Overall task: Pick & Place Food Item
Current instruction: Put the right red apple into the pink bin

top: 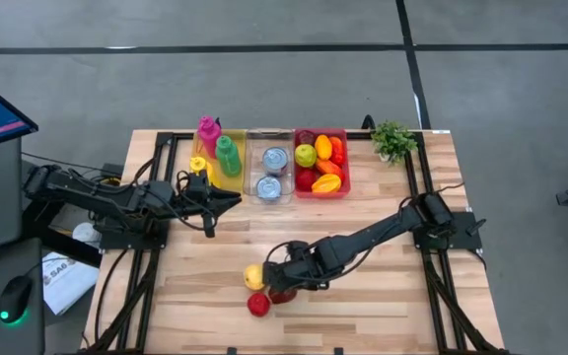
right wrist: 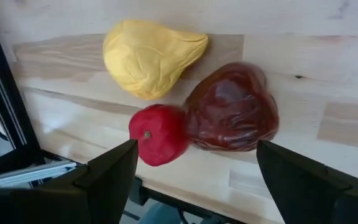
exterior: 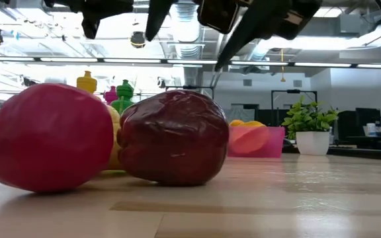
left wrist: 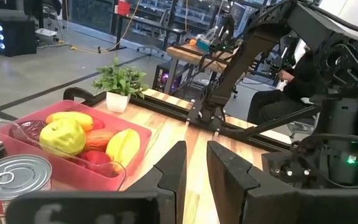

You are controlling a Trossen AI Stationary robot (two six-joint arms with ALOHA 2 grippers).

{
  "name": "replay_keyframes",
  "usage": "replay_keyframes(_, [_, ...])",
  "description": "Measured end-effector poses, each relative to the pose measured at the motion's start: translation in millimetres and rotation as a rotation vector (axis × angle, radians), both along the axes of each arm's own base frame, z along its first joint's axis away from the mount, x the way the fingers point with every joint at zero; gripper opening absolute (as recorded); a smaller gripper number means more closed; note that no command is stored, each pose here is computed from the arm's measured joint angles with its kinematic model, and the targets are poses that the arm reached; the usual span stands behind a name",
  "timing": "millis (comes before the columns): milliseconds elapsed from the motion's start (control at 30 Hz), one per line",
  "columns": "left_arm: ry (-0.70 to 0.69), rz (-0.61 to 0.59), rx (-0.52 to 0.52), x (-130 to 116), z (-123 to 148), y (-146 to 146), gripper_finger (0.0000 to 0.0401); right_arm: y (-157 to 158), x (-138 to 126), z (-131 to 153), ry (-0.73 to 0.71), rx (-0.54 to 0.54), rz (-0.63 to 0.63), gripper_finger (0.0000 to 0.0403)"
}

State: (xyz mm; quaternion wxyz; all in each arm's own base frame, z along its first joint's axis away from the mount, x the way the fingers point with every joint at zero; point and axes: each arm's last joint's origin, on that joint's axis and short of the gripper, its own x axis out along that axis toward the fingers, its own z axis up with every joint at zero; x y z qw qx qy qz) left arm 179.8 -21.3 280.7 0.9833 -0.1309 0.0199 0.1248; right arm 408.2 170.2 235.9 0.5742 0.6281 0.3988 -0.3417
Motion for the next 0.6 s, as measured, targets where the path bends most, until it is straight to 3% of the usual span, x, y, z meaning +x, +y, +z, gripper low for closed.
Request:
replay_keyframes(300, [0.003, 0.0, 0.0, 0.0, -0.3, 0.0, 0.0053, -3.3, -10.2, -4.7, 0.117, -0.024, -0.041, 0.0322])
replay_keyframes(600, [0.003, -0.001, 0.001, 0.0, -0.3, 0.0, 0.0053, 2.6, -6.6, -8.1, 0.081, -0.036, 0.008, 0.0322])
